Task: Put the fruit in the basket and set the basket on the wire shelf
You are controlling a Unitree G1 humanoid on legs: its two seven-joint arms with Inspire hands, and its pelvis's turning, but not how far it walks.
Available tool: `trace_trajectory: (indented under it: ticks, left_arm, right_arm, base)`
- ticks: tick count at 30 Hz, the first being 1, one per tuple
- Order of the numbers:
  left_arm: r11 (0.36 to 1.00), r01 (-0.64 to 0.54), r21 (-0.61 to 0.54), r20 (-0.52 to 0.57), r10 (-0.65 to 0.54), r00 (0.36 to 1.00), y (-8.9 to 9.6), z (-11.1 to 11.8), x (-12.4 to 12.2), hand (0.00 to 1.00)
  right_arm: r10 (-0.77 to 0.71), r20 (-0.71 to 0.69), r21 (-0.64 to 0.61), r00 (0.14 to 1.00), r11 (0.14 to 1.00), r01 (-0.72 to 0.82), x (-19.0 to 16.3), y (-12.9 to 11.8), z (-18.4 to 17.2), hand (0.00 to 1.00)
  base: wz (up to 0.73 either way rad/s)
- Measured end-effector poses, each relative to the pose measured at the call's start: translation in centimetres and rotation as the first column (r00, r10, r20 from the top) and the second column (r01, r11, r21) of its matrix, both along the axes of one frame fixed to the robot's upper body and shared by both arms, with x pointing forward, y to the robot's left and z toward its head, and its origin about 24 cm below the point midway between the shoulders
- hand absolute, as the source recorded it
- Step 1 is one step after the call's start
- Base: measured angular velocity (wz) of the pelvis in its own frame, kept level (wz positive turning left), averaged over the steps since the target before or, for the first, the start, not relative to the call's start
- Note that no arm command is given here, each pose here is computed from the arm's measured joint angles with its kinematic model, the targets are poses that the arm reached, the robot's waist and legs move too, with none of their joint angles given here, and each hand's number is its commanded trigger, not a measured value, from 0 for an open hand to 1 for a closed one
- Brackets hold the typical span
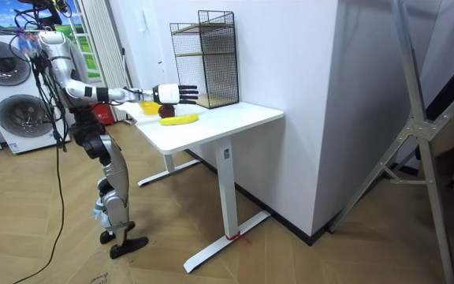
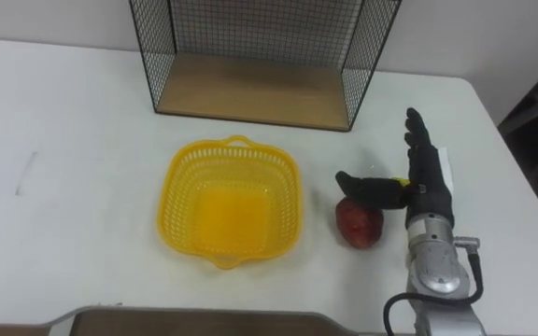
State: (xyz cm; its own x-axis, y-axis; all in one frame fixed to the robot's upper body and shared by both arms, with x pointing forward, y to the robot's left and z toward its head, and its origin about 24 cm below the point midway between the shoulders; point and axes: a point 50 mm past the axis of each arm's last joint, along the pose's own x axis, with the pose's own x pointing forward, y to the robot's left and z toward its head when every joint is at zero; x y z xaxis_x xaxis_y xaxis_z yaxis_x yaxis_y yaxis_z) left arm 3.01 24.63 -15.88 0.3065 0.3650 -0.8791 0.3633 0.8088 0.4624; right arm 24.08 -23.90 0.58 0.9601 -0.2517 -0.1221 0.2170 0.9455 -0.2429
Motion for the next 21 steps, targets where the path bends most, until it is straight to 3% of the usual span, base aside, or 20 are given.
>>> trace_trajectory:
  ticks: [11,21]
  left_arm:
    - [1.000,0.002,-0.009,0.011,-0.002,1.000,-0.3,0.0,0.4,0.00]
    - [0.999,0.038,-0.019,0.018,-0.038,0.999,-1.0,-0.1,0.7,0.00]
  right_arm:
    - [0.063,-0.118,0.027,0.991,0.998,-0.061,-2.1,1.6,-2.9,0.00]
    - [0.123,-0.144,0.012,0.982,0.992,-0.122,-2.6,2.4,-4.1,0.00]
  base:
    - [0.00]
    - [0.00]
